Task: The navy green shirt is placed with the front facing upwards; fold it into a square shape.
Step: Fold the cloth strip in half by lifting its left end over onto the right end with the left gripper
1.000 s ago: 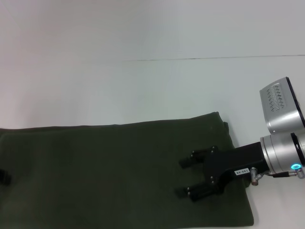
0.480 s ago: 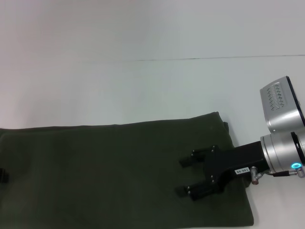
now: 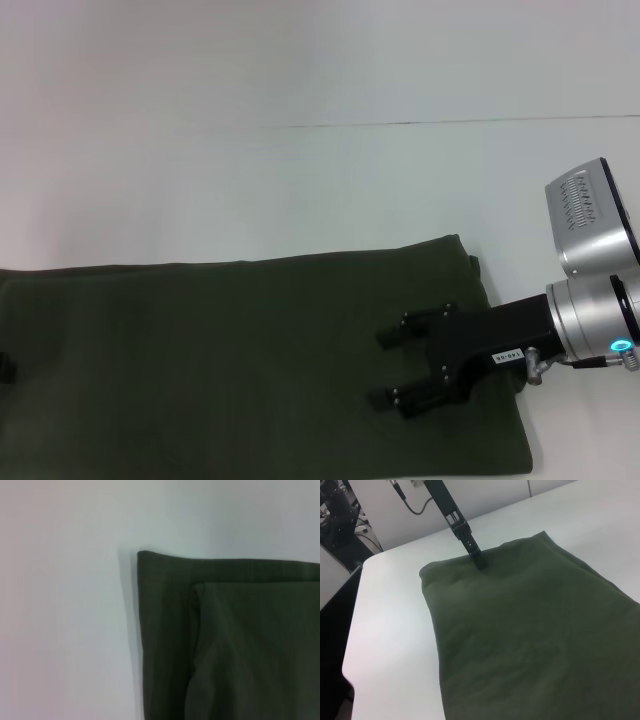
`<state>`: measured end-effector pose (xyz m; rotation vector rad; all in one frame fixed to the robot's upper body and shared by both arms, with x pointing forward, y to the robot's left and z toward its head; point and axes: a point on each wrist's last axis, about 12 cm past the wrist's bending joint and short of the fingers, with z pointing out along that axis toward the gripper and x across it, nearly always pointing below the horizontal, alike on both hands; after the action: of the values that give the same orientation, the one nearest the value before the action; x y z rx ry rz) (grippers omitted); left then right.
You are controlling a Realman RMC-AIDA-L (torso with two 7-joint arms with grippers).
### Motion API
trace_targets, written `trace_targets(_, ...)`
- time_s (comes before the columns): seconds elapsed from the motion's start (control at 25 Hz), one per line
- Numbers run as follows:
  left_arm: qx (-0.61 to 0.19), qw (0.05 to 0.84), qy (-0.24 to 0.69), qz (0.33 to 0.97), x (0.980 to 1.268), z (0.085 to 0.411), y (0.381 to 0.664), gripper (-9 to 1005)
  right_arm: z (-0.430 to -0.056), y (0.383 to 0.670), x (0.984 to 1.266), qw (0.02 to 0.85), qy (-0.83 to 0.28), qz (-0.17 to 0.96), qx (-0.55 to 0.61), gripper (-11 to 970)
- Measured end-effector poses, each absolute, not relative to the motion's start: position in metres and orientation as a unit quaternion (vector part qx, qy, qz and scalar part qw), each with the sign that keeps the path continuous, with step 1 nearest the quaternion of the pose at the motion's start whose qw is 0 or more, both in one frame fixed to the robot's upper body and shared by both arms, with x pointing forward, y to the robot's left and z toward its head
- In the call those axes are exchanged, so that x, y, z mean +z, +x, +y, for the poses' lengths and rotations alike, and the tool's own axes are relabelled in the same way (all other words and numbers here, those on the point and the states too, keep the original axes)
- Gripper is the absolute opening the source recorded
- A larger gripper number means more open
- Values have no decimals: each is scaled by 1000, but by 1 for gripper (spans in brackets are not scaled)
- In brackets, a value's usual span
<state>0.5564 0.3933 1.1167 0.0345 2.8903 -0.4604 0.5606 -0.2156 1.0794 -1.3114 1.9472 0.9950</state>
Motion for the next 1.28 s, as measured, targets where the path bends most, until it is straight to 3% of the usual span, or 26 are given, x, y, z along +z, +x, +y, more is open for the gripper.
trace_targets(0.76,-182,101,10,978,1115,387,556,693,-215,561,1080,291,-493,730,374,900)
trace_targets(1.28,-188,96,17,977,1117,386,557,606,-215,561,1080,291,-493,730,374,899)
